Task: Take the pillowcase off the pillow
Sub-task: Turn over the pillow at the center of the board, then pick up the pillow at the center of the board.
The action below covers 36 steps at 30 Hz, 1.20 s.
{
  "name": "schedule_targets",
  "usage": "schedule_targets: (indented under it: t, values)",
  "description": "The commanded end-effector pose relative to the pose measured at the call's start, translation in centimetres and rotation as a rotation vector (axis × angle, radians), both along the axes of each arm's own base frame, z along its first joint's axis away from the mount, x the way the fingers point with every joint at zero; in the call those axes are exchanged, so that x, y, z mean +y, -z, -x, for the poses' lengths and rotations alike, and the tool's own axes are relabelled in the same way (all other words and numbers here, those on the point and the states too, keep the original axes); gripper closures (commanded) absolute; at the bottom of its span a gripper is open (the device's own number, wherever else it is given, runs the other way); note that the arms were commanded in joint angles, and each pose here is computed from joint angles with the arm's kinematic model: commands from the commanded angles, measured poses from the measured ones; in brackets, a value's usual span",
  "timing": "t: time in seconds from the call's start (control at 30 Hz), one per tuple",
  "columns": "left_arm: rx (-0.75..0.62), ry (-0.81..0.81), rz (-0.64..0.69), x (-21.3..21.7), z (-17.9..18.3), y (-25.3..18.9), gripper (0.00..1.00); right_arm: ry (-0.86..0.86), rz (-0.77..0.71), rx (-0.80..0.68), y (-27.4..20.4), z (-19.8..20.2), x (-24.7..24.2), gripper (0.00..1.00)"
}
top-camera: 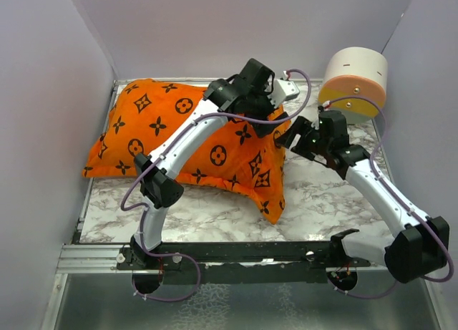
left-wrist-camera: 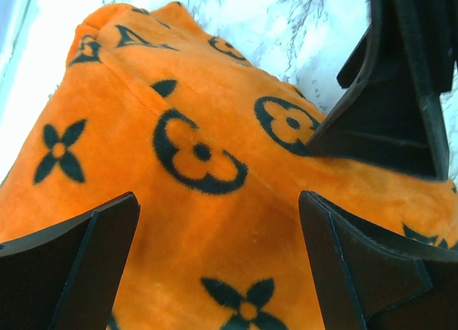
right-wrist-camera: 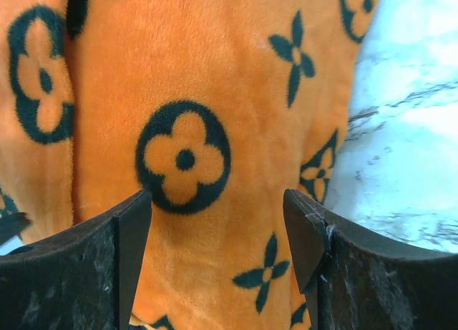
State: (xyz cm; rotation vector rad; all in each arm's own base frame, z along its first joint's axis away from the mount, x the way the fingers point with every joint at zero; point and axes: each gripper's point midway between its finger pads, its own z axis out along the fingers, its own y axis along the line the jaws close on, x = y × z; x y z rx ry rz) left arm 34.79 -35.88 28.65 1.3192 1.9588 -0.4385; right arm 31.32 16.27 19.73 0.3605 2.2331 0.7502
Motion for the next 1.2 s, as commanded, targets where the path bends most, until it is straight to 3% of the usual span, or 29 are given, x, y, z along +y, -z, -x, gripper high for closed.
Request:
schedule_targets:
  t: [0.0,0.2,0.4,0.57,0.67,0.9,1.17]
  values:
    - [-0.036,-0.090,-0.101,0.0,-1.5,2.7,0.05,-0.121,-0.121,0.005,-0.2,-0.4,3.1,0.27]
    - [-0.058,-0.137,-0.115,-0.1,-2.6,3.4,0.19,-0.186,-0.189,-0.018,-0.5,-0.6,4.6,0.37]
    - [-0.144,-0.214,-0.150,1.1,-3.9,2.4,0.67,-0.155,-0.157,0.031,1.5,-0.4,4.0,0.74]
    - [-0.244,-0.287,-0.221,3.8,-4.9,1.3,0.85,-0.149,-0.146,0.052,3.4,0.2,3.7,0.97]
    - [-0.276,-0.329,-0.232,5.8,-5.5,0.1,0.91,-0.129,-0.119,0.055,4.1,0.3,3.1,0.99]
    - [-0.331,-0.331,-0.162,8.4,-3.4,-4.8,0.92,-0.085,-0.053,0.062,5.5,0.5,1.8,0.99]
    - [-0.367,-0.420,-0.205,14.0,-3.4,-4.4,1.00,0.000,0.064,0.099,7.2,0.9,-0.7,0.99]
